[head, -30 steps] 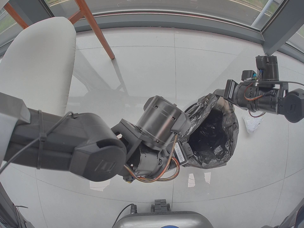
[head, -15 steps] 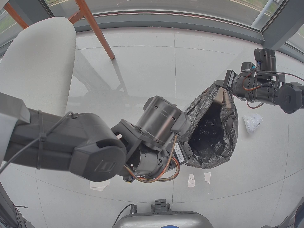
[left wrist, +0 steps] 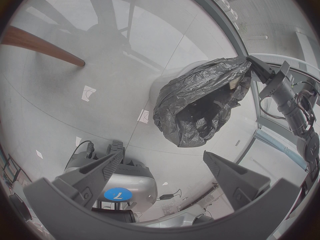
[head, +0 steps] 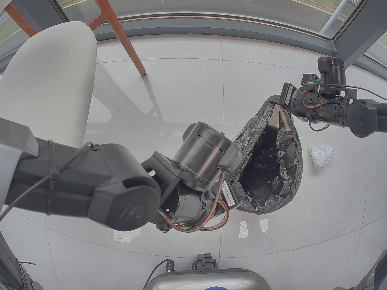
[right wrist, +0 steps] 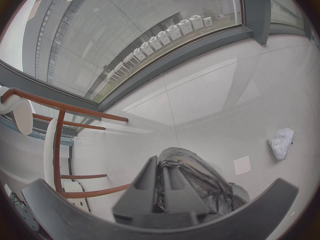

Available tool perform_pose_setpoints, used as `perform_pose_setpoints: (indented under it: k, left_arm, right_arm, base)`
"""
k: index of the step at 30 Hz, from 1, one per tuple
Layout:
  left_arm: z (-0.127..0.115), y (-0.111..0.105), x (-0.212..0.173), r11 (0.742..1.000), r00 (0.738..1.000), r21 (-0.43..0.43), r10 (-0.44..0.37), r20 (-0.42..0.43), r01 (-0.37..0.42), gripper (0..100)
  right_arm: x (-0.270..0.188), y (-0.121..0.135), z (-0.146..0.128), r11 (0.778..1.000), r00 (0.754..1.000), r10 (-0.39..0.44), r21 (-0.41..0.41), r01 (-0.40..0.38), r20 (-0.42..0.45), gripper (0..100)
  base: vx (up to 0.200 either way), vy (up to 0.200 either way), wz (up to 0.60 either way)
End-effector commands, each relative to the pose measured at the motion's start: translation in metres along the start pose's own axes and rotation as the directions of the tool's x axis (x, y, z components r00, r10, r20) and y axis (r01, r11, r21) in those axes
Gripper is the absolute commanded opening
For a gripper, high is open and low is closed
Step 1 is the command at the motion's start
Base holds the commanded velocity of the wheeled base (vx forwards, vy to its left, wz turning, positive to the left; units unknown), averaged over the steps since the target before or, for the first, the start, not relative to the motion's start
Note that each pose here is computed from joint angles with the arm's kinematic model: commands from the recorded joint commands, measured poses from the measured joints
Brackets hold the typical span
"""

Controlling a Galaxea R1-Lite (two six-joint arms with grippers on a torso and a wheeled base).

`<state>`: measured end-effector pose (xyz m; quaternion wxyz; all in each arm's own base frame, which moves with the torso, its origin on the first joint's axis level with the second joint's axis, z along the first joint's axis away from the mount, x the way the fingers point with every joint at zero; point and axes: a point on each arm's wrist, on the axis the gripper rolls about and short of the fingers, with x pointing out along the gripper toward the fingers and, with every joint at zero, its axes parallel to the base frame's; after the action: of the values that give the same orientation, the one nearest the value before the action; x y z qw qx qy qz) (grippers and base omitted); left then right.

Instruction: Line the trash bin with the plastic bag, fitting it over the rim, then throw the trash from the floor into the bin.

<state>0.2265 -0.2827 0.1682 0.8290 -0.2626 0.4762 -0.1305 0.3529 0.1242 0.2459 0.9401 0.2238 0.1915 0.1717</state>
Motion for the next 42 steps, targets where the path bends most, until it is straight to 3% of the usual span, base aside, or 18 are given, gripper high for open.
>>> perform_pose_setpoints:
  k: [1, 8, 12, 16, 21, 26, 31, 35, 38, 42]
  left_arm:
    - [0.000, 0.000, 0.000, 1.000, 1.000, -0.001, 0.001, 0.000, -0.001, 100]
    - [0.000, 0.000, 0.000, 1.000, 1.000, 0.000, -0.001, 0.001, 0.001, 100]
    - [0.000, -0.001, 0.000, 1.000, 1.000, 0.004, -0.003, 0.001, 0.003, 100]
    - [0.003, -0.004, 0.000, 1.000, 1.000, 0.008, -0.017, 0.010, 0.017, 100]
    - [0.005, -0.009, -0.001, 0.999, 0.999, 0.013, -0.034, 0.018, 0.034, 100]
    - [0.004, -0.007, 0.000, 1.000, 1.000, 0.012, -0.026, 0.014, 0.026, 100]
    - [0.005, -0.008, 0.000, 1.000, 0.999, 0.013, -0.028, 0.016, 0.028, 100]
    - [0.007, -0.010, 0.000, 0.999, 0.999, 0.018, -0.038, 0.023, 0.038, 100]
    - [0.008, -0.013, 0.002, 0.998, 0.997, 0.018, -0.066, 0.039, 0.065, 100]
    - [0.009, -0.014, 0.007, 0.997, 0.996, 0.017, -0.075, 0.046, 0.075, 100]
  right_arm:
    - [0.002, -0.001, -0.001, 1.000, 1.000, 0.000, -0.005, 0.000, -0.001, 100]
    - [0.004, -0.009, 0.022, 1.000, 0.996, -0.002, 0.001, 0.002, 0.092, 100]
    - [0.002, -0.011, 0.025, 1.000, 0.995, 0.002, 0.003, -0.002, 0.096, 100]
    - [0.001, -0.006, 0.014, 1.000, 0.998, 0.021, 0.010, -0.021, 0.051, 100]
    - [-0.016, 0.014, -0.004, 0.994, 0.994, 0.111, -0.008, -0.112, -0.018, 100]
    - [-0.019, 0.022, -0.005, 0.988, 0.988, 0.151, -0.012, -0.151, -0.028, 100]
    - [-0.021, 0.026, -0.014, 0.987, 0.985, 0.157, -0.009, -0.158, -0.064, 100]
    - [-0.014, 0.013, -0.036, 0.994, 0.984, 0.111, 0.037, -0.107, -0.138, 100]
    - [0.001, 0.016, -0.039, 0.989, 0.983, 0.136, 0.080, -0.127, -0.124, 100]
    - [0.006, 0.040, -0.034, 0.975, 0.976, 0.206, 0.094, -0.200, -0.069, 100]
  base:
    - [0.000, 0.000, 0.00]
    - [0.000, 0.000, 0.00]
    - [0.000, 0.000, 0.00]
    - [0.000, 0.000, 0.00]
    - [0.000, 0.000, 0.00]
    - [0.000, 0.000, 0.00]
    - [0.000, 0.000, 0.00]
    - [0.000, 0.000, 0.00]
    - [0.000, 0.000, 0.00]
    - [0.000, 0.000, 0.00]
